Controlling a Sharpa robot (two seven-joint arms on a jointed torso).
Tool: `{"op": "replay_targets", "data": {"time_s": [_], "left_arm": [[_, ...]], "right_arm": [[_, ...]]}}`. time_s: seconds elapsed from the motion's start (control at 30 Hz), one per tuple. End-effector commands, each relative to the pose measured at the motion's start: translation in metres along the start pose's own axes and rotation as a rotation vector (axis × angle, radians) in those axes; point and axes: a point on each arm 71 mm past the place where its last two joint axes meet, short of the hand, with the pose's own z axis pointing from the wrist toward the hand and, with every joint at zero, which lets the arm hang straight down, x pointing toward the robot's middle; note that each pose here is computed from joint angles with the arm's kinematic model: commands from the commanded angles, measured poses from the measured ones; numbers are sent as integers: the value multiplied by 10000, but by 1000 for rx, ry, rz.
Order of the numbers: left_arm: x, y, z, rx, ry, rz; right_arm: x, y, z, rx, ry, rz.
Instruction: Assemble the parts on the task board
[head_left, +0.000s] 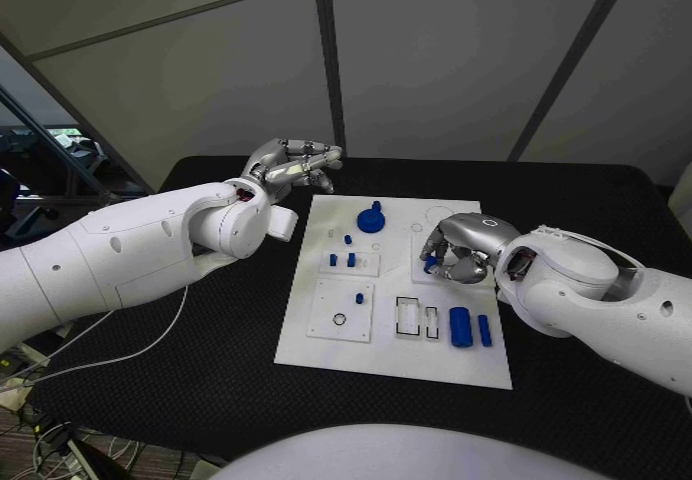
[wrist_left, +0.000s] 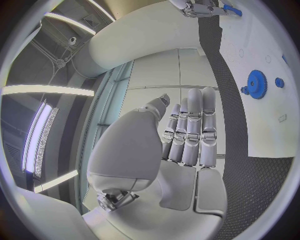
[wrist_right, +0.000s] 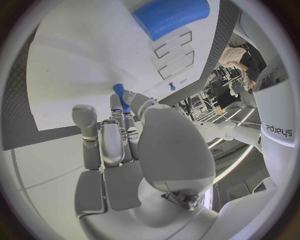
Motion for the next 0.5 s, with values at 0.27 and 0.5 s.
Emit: {"op": "replay_targets", "data": {"time_s": [0.27,0.5], "left_arm": [[-6,-11,3,6,10,3],[-2,-7,10,5,11,3]], "right_arm": [[-157,95,-125,-32,-129,56],[-263,317,-213,-89,-141,116]]}}
